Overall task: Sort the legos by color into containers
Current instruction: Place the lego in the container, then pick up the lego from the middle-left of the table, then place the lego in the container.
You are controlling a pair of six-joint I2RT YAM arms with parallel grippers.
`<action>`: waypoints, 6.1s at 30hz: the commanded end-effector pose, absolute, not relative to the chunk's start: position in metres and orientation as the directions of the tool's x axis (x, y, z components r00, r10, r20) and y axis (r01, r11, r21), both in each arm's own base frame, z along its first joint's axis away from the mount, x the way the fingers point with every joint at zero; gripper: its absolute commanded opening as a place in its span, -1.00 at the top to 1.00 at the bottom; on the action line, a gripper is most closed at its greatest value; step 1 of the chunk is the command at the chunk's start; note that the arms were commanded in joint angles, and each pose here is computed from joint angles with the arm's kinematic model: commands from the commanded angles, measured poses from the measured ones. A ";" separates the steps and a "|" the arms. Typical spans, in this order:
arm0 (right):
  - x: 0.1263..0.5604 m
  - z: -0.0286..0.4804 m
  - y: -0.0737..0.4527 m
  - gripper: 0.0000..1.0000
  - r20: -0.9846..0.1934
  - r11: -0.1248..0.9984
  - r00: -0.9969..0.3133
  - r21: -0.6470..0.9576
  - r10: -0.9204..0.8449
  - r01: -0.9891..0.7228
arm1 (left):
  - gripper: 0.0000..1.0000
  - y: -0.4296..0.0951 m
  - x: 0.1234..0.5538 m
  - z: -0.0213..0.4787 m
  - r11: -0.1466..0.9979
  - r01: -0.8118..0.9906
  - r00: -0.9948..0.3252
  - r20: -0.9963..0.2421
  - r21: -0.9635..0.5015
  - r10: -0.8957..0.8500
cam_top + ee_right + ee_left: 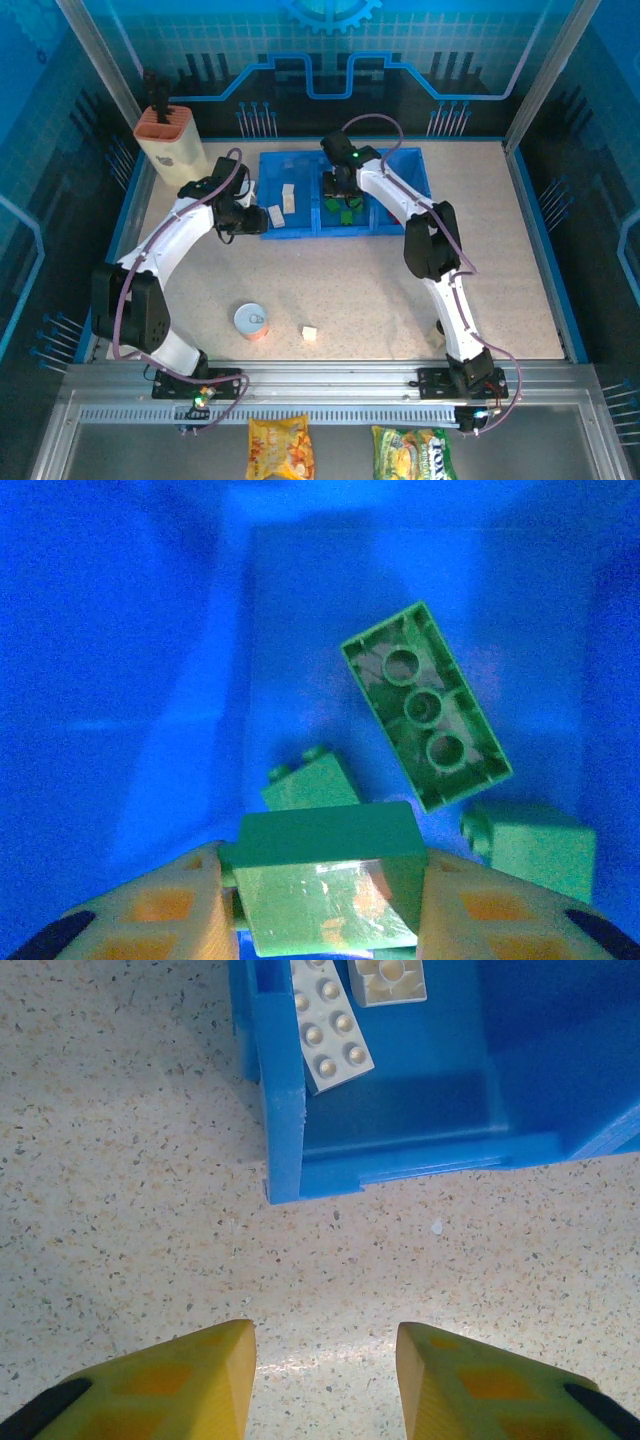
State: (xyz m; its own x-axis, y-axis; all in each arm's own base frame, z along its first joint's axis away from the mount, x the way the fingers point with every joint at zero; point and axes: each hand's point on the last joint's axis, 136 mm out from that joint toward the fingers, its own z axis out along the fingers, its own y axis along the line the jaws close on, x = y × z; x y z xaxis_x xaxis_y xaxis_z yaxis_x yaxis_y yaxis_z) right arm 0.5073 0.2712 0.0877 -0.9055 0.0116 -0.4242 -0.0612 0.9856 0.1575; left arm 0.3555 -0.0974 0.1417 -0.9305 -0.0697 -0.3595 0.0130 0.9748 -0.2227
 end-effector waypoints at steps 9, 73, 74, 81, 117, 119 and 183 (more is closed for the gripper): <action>0.530 0.067 0.282 0.05 -0.453 0.951 -0.888 0.299 0.072 -0.075 | 0.16 -0.098 0.352 0.142 0.970 0.038 -0.931 -0.361 -0.241 -0.054; 0.381 0.173 0.188 -0.13 -0.496 0.988 -0.864 0.067 -0.087 -0.138 | -0.11 -0.233 0.153 0.063 0.996 -0.005 -0.998 -0.069 -0.091 -0.012; 0.381 0.174 0.188 -0.13 -0.497 0.988 -0.863 0.066 -0.089 -0.140 | -0.13 -0.235 0.151 0.061 0.997 0.001 -0.998 -0.060 -0.082 -0.004; 0.379 0.183 0.184 -0.14 -0.511 0.988 -0.853 0.048 -0.101 -0.145 | -0.18 -0.238 0.135 0.039 0.999 0.027 -1.000 -0.007 -0.021 0.027; 0.367 0.191 0.174 -0.12 -0.521 0.991 -0.848 0.036 -0.094 -0.132 | 0.26 -0.257 0.140 0.045 0.994 0.092 -0.996 -0.026 -0.051 0.091; 0.366 0.192 0.172 -0.12 -0.521 0.991 -0.848 0.031 -0.095 -0.131 | 0.26 -0.257 0.145 0.050 0.994 0.093 -0.995 -0.038 -0.059 0.091; 0.303 0.205 0.115 -0.13 -0.509 0.998 -0.858 -0.055 -0.066 -0.044 | 0.25 -0.178 0.525 0.085 0.905 -0.080 -0.944 -0.261 -0.418 -0.204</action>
State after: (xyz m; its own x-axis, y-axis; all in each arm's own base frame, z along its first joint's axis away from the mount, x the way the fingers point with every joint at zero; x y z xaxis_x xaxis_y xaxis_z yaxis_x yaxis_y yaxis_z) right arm 0.3104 0.1252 0.2051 -0.8506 -0.0893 -0.5182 -0.0762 0.9960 -0.0466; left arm 0.5146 -0.1735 0.0832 -0.9447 -0.1946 -0.2641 -0.0879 0.9257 -0.3678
